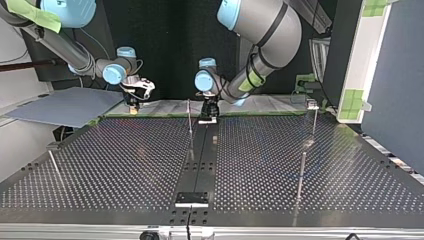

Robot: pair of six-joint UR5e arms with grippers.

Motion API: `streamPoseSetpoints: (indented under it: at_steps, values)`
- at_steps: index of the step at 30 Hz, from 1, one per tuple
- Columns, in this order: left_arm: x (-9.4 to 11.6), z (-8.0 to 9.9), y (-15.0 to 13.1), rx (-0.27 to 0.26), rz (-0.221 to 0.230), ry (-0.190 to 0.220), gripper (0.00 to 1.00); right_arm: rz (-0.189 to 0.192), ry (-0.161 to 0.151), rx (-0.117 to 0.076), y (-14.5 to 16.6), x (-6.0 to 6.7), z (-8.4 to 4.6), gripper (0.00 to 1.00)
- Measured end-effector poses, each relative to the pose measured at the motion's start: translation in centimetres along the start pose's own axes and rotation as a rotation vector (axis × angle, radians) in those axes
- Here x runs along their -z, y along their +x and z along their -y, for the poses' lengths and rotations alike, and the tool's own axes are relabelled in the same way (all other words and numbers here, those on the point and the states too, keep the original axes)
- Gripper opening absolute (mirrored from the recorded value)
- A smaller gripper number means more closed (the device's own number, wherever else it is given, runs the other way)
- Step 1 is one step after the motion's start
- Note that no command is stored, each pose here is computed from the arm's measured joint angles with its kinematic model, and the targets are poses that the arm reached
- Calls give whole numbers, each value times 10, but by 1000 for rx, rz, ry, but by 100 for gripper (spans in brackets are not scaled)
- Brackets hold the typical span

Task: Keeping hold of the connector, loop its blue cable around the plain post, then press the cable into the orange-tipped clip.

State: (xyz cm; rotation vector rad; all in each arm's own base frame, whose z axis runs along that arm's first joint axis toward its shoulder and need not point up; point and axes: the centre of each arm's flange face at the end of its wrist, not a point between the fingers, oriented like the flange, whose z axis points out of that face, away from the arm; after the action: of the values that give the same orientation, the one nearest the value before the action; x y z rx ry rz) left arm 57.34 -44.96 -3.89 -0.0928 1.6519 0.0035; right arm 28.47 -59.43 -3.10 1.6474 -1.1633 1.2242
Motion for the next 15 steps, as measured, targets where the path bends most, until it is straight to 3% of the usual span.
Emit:
streamPoseSetpoints:
  at_steps: [6, 15]
  values:
    - [-5, -5, -1, -3, -4, -8, 0, 16, 3, 9, -12, -9, 0, 0]
    - [-7, -6, -2, -1, -1, -8, 0, -17, 8, 8, 1, -22, -4, 0]
